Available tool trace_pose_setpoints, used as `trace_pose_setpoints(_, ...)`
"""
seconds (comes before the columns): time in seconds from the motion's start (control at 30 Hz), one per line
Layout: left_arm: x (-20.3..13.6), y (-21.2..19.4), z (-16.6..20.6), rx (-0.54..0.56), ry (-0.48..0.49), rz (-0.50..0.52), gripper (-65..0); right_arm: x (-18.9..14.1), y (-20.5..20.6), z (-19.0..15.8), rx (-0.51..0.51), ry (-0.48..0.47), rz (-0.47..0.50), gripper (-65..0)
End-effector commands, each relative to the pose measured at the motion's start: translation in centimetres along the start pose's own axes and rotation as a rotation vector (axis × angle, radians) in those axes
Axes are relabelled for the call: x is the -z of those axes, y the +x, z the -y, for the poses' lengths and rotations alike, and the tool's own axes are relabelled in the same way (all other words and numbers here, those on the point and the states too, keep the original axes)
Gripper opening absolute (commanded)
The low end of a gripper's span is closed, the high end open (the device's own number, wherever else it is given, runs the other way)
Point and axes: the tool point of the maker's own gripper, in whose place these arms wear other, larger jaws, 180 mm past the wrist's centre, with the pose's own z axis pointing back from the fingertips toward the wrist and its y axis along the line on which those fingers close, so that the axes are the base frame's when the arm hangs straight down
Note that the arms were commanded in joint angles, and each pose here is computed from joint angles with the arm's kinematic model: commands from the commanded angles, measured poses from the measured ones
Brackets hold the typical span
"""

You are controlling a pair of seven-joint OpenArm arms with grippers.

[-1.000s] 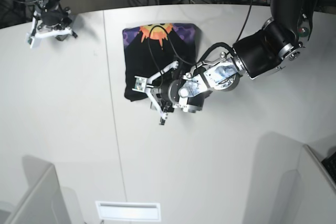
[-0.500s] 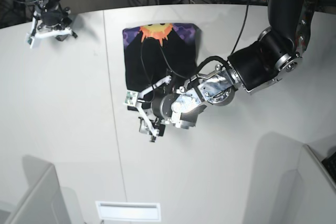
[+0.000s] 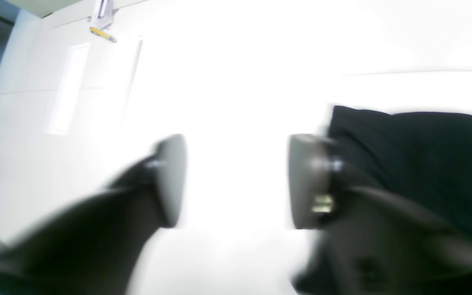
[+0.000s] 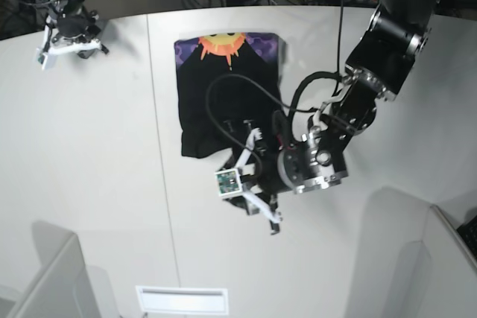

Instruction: Fold the T-shirt properly

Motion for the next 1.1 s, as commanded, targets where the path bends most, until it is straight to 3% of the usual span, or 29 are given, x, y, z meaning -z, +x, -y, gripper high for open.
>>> trace_pose_setpoints(0.0, -1.5, 0.8, -1.8, 0.003, 0.065, 0.037, -51.3, -0.4, 1.2, -0.7, -0.045, 0.043, 0.038, -65.0)
trace_pose_setpoints(0.07, -3.3, -0.3, -1.6, -0.015, 0.096, 0.032, -65.0, -0.5, 2.1, -1.6, -0.107, 0.096, 0.069, -65.0)
trace_pose_setpoints(0.33, -7.9, -4.4, 0.6, -0.126, 0.166, 0.01, -65.0, -1.4, 3.1, -2.7, -0.207, 0.177, 0.185, -65.0)
trace_pose_setpoints(0.47, -9.0, -3.4, 4.2, -0.187, 0.116, 0.215, -65.0, -2.2, 3.0, -2.7, -0.367, 0.15, 0.245, -65.0)
trace_pose_setpoints(0.57, -10.6, -2.0, 7.7, -0.242, 0.062, 0.385, -65.0, -3.1, 2.4, -3.0, -0.434, 0.143, 0.321, -65.0)
trace_pose_setpoints(0.8, -11.5, -4.4, 16.1, -0.231, -0.054, 0.308, -65.0, -6.9, 3.3, -1.1, -0.473, 0.083, 0.543, -65.0)
trace_pose_setpoints(0.93, -12.9, -3.7, 19.6, -0.315, -0.111, 0.362, -65.0, -8.3, 2.3, 0.2, -0.495, 0.073, 0.544, -65.0)
trace_pose_setpoints(1.07, -14.2, -3.5, 22.7, -0.396, -0.162, 0.366, -65.0, -8.8, 0.6, 1.4, -0.503, 0.053, 0.483, -65.0)
